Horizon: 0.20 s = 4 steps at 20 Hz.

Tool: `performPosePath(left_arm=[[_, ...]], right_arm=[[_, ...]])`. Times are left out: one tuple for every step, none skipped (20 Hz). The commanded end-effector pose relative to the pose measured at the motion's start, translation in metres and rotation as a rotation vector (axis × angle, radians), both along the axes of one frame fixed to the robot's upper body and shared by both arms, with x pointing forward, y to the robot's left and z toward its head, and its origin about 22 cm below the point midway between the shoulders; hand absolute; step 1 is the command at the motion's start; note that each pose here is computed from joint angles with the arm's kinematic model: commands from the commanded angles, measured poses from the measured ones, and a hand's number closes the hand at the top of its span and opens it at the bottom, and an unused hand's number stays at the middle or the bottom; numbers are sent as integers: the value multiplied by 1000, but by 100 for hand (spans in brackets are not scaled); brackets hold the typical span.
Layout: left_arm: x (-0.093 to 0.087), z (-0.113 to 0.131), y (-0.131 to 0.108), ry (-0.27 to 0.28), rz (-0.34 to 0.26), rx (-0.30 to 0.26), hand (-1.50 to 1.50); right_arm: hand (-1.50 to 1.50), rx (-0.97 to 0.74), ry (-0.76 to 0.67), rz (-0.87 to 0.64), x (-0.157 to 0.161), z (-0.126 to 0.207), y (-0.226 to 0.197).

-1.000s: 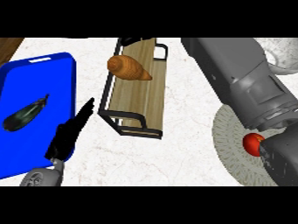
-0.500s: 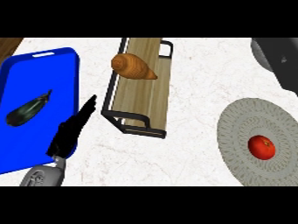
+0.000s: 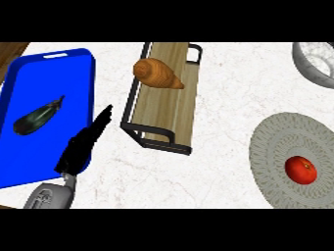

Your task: Pick the croissant from the placemat and place it in the tiered shelf

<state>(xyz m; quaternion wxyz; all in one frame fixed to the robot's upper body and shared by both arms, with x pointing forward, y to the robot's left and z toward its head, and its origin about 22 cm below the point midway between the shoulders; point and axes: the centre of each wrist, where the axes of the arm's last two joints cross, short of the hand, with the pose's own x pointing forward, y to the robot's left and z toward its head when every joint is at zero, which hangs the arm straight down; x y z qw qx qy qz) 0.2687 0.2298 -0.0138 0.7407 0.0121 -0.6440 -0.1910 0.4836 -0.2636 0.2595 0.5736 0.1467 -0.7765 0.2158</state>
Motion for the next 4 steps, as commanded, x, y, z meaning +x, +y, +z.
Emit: performPosePath(left_arm=[[5, 6, 1, -11, -8, -5, 0], [3, 2, -9, -5, -20, -9, 0], [3, 5, 4, -1, -14, 2, 0], [7, 8, -11, -23, -32, -3, 0]], right_arm=[[-150, -34, -12, 25, -3, -9, -18], [-150, -42, -31, 22, -3, 3, -17], [-150, -56, -23, 14, -6, 3, -30], [-150, -79, -31, 17, -5, 0, -25]])
